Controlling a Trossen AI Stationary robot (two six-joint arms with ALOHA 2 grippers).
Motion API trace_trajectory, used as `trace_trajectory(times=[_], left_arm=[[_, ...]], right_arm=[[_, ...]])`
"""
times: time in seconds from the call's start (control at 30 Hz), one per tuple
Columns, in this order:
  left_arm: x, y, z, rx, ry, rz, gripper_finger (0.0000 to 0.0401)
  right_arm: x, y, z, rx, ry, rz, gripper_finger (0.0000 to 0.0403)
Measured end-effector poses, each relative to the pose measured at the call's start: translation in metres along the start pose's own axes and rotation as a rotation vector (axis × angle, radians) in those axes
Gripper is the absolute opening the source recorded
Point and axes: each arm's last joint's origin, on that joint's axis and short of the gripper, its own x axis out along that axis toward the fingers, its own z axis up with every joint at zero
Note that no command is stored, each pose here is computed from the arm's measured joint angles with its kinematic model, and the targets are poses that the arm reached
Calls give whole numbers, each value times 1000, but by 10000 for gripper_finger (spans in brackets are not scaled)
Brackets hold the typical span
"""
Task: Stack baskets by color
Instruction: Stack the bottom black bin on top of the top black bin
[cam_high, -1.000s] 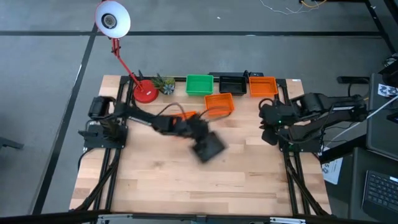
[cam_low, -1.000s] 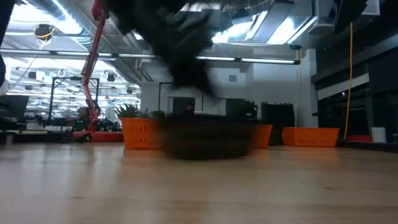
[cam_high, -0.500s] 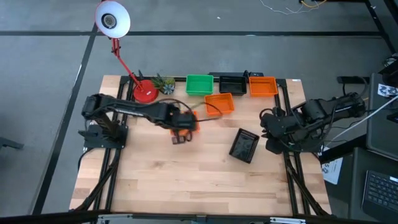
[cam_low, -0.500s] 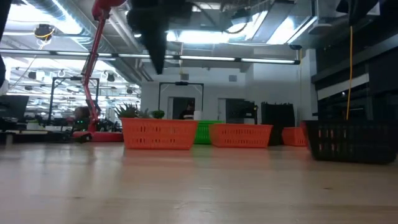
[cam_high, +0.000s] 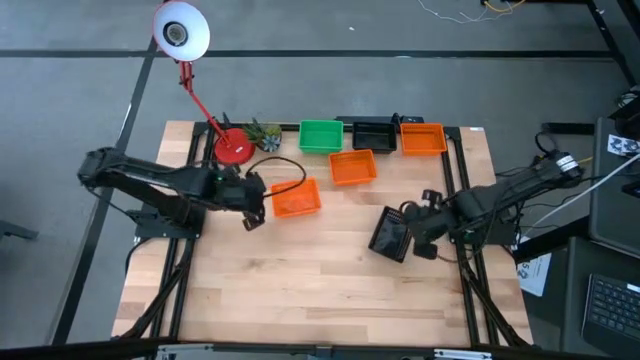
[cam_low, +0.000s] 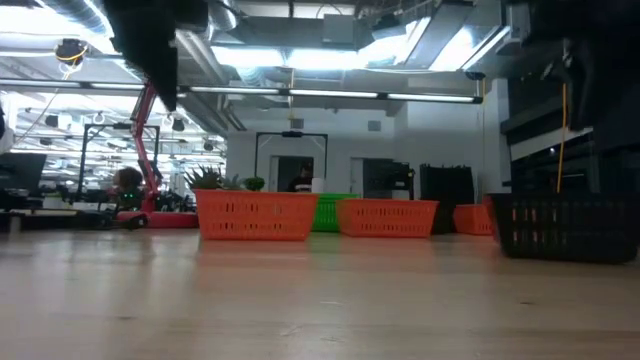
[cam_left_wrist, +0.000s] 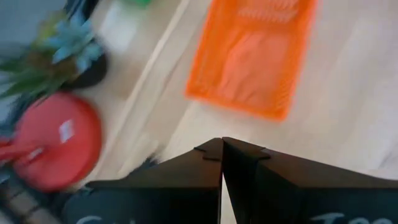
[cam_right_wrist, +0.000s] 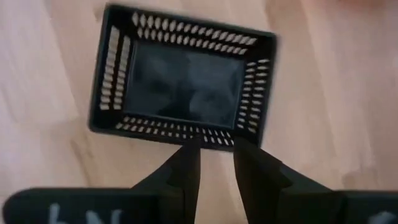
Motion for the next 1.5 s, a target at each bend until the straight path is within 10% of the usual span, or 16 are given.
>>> trace_trajectory(times=[0.27,0.6,1.2,1.5], left_arm=[[-12,12,-15,-45,-116,-47,0],[-13,13,-12,-71,-155,-46,0],[-16,8,-14,69,-200,-11,0],[-18,5,-16,85,-203,-24,0]], right_arm=[[37,13,-5,-317,87,157,96],[13,26,18,-562,-5,223,96],[13,27,19,-402,18,265,150],[30,24,7,-670,35,250,200]])
